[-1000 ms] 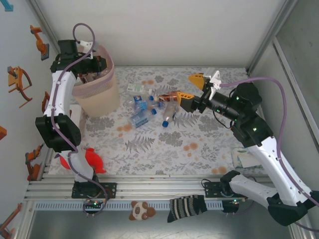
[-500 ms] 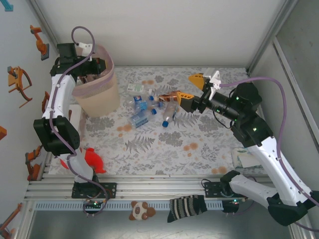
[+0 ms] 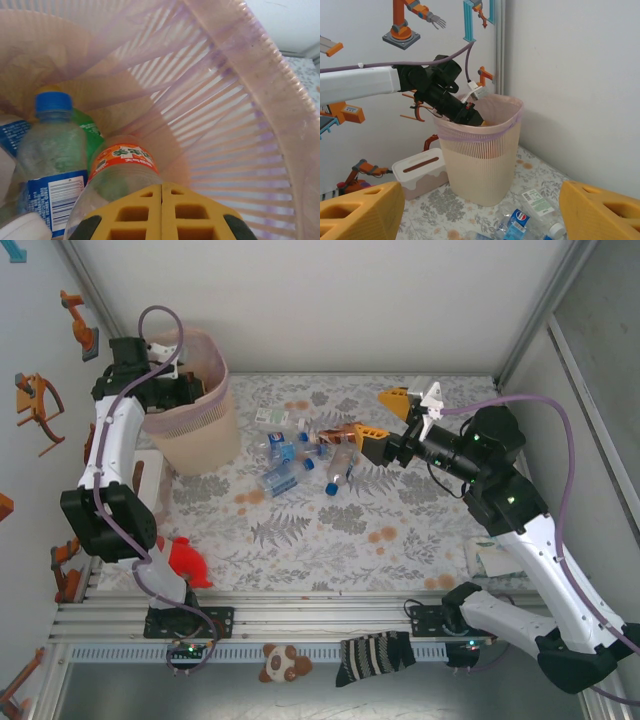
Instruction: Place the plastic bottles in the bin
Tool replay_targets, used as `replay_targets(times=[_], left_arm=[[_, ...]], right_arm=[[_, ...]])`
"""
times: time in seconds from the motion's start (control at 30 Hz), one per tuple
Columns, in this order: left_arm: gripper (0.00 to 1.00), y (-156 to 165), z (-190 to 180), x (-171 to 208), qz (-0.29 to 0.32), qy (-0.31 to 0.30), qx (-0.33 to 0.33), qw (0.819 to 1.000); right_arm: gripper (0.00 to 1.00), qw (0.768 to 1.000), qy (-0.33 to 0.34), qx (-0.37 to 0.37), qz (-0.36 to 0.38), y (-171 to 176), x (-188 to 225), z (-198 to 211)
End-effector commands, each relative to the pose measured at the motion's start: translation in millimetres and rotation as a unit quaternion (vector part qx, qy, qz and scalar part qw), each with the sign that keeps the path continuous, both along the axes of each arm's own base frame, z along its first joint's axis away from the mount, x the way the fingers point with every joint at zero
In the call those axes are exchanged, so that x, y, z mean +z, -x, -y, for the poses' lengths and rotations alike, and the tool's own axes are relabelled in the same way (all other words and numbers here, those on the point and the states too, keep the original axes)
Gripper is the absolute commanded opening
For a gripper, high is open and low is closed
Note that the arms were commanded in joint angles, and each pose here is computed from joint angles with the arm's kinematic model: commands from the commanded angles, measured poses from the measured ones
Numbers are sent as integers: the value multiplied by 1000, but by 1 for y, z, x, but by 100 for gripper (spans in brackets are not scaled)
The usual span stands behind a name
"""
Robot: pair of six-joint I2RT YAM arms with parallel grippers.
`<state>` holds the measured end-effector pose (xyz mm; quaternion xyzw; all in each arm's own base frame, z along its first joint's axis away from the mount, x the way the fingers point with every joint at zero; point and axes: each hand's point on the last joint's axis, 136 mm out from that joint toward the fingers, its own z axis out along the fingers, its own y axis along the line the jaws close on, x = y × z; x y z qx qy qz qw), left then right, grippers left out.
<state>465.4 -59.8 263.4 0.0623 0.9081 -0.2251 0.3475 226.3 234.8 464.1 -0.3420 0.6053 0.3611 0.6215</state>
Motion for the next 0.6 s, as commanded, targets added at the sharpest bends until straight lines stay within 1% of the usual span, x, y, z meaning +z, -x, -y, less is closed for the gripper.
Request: replay_targets(times=[0.0,0.13,0.33,0.43,0.57], left_arm=[[2,33,-18,-61,-126,-53,19,990],[2,31,-20,-47,-110,-56,22,992],[6,24,-6,4,-50,-13,8,999],[7,24,0,32,-16,3,2,1000],[9,28,7,64,24,23,-7,999]], right_arm=[[80,1000,-7,-4,13,2,8,2],[80,999,2,-33,-13,-11,3,5],[79,989,44,-108,-91,-49,-25,10],[80,978,64,-144,-136,-68,-45,11],[79,957,89,-193,-196,-93,-76,14]])
